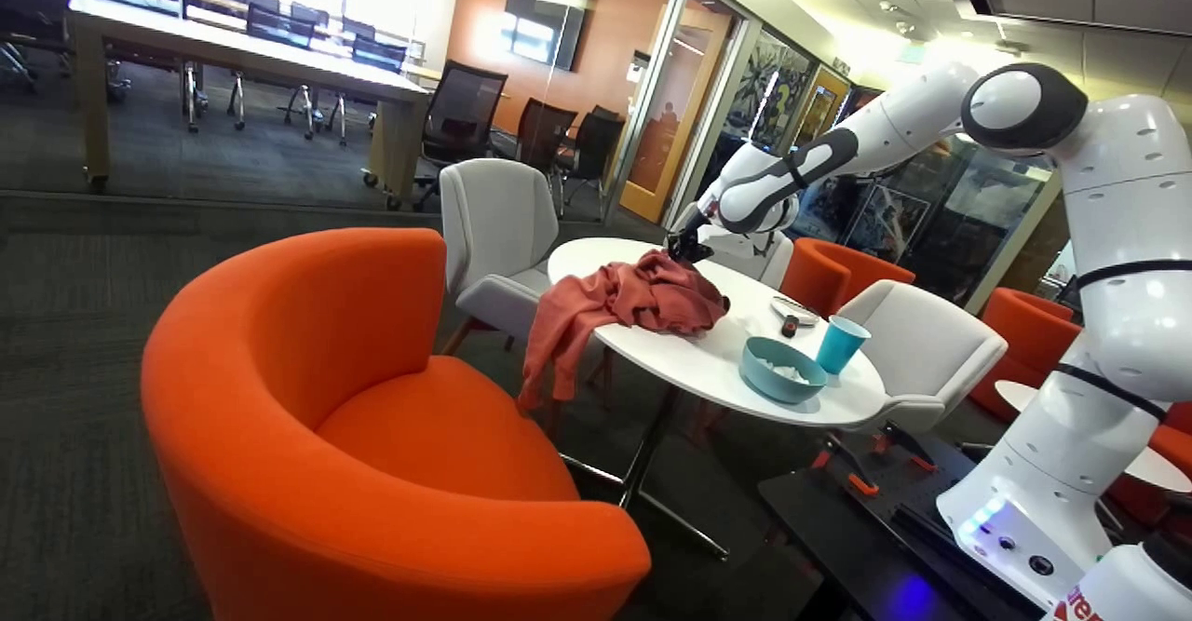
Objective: Shift the garment to the left then use the spoon to stir the contents of the bowl
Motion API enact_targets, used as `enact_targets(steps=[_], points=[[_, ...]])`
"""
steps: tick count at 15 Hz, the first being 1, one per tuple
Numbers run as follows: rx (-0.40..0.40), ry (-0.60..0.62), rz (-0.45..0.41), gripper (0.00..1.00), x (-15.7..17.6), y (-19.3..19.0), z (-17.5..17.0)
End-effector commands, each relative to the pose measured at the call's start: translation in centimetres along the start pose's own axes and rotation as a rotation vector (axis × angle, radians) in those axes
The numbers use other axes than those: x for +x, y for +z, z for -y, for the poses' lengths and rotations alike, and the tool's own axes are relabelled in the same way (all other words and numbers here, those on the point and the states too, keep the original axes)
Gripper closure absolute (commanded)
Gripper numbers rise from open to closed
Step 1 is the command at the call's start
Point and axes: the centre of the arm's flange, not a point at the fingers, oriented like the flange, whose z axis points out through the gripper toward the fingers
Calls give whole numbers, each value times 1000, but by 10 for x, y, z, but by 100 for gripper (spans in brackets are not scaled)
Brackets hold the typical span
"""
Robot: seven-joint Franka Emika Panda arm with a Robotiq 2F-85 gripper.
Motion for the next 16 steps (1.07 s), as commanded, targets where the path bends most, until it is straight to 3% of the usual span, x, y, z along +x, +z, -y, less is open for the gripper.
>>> enact_targets(steps=[1,10,16], points=[[-60,115,-84,97,44,7,-16],[-234,408,-224,97,135,36,-107],[-320,581,-281,97,177,23,-174]])
